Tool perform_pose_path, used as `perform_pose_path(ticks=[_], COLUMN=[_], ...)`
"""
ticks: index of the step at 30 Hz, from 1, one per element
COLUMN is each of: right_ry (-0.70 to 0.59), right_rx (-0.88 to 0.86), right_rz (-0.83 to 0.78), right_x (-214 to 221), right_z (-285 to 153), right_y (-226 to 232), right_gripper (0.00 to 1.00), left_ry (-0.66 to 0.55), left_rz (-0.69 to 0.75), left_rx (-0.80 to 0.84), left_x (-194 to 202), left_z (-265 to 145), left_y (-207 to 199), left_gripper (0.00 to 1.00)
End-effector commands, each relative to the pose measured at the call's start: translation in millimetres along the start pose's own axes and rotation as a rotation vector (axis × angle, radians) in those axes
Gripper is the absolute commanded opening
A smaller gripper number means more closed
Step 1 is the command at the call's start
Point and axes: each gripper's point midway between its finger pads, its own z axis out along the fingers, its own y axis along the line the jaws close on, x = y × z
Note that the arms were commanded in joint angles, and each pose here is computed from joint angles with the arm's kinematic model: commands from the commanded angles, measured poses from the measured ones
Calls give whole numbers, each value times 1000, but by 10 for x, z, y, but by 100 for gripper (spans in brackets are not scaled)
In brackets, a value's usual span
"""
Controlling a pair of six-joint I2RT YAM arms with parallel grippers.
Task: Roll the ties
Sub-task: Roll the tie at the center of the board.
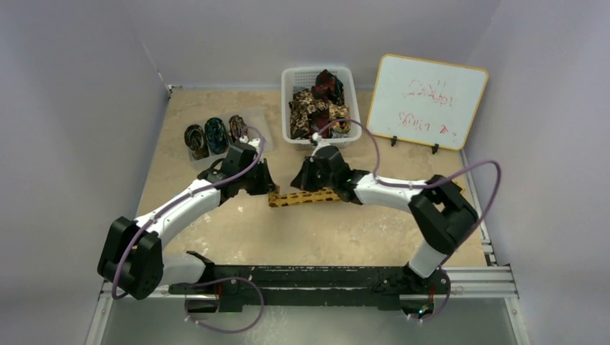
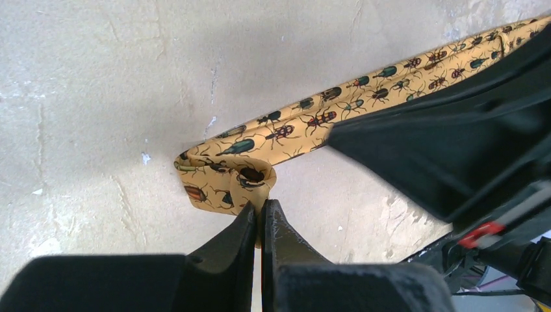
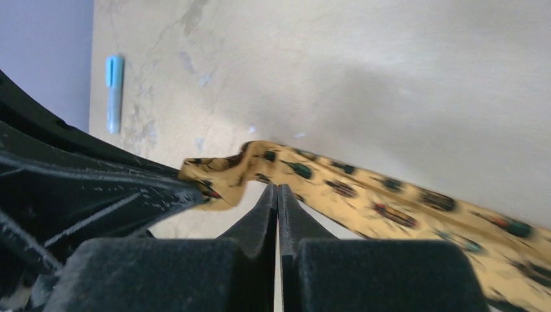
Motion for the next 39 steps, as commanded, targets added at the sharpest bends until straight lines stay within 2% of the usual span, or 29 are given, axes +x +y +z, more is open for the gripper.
perform_pose_path(ticks=[1,6,9,17,20,22,23,25,26,30,31,33,35,39], right_ry=[-122,-210,-240,-245,-246,-239,-237,-230,-233,-216,-209,-190,-159,-114], right_rx=[98,162,184,202,193,181,172,141,130,12,-14,-49,-98,-165], right_rz=[10,-6,-21,-32,-36,-43,-45,-56,-60,-70,-73,-74,-93,-240], right_x=[-265,-448,-511,-493,-490,-474,-473,-467,-481,-458,-448,-409,-344,-309], right_z=[-378,-722,-850,-952,-970,-976,-981,-990,-999,-1044,-1041,-1015,-965,-785], right_y=[-341,-500,-515,-567,-555,-532,-514,-461,-448,-265,-226,-184,-132,-83], right_gripper=[0,0,3,10,14,17,18,28,34,69,75,97,99,95], left_ry=[-25,-2,9,91,110,121,124,129,114,24,5,-42,-89,-115], left_rz=[38,37,45,74,73,68,68,46,42,49,52,51,46,-21], left_rx=[90,91,99,98,73,83,89,92,114,171,172,153,120,42], left_x=[-159,-134,-122,10,69,99,99,105,75,-94,-124,-195,-238,-243], left_z=[28,119,165,397,505,569,597,611,583,321,244,89,-52,-182], left_y=[-238,-267,-323,-439,-459,-493,-517,-553,-602,-752,-758,-733,-663,-304], left_gripper=[0,0,0,1,8,21,24,29,37,50,52,55,60,65])
